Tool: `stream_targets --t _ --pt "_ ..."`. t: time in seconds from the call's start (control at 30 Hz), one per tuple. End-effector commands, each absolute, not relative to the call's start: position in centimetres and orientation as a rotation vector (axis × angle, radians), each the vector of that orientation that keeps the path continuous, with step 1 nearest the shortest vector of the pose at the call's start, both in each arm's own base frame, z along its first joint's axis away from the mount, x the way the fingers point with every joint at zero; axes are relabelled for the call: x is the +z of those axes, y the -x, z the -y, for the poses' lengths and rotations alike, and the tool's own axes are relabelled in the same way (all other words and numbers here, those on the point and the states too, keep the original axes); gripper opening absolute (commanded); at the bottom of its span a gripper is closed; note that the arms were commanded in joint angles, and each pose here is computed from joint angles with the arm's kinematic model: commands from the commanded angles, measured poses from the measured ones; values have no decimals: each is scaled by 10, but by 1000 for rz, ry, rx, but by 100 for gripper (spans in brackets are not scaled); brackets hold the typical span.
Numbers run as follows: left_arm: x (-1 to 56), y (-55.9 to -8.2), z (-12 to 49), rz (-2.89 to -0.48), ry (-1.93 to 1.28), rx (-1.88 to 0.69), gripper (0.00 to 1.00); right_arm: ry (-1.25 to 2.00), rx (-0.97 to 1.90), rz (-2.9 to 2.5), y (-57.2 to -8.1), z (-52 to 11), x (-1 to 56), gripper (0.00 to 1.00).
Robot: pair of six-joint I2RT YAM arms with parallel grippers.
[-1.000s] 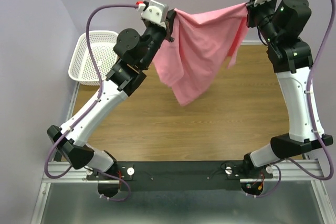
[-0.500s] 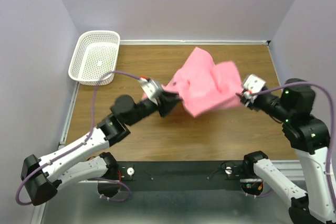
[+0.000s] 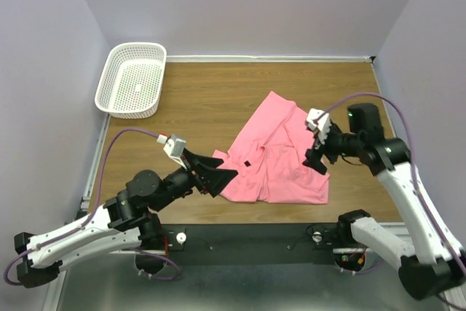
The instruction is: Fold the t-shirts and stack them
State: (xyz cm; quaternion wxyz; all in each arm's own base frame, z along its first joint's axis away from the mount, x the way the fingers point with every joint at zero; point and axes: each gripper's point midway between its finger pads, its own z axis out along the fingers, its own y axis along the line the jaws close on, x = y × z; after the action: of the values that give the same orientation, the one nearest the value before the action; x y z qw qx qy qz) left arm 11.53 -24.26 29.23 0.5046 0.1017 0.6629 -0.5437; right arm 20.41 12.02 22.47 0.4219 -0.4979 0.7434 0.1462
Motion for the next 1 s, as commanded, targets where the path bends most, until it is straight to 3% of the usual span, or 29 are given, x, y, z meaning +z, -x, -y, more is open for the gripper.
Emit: stream_targets --t 0.0,0.1,0.43,0.7,0.97 --pt "238 -149 242 -1807 -56 -1113 95 1211 758 -1982 -217 -163 181 97" --pt "211 -166 255 -1911 -57 -1002 95 1228 959 -2054 -225 -181 153 90" --pt "135 -245 236 -2068 -137 -747 77 1371 857 -2112 -288 -213 98 86" --pt "88 -242 253 -2239 -326 -739 67 1436 759 -2178 -322 -235 61 82" --pt "72 -255 250 -2273 -318 -649 57 1423 699 -2257 -330 -243 39 70"
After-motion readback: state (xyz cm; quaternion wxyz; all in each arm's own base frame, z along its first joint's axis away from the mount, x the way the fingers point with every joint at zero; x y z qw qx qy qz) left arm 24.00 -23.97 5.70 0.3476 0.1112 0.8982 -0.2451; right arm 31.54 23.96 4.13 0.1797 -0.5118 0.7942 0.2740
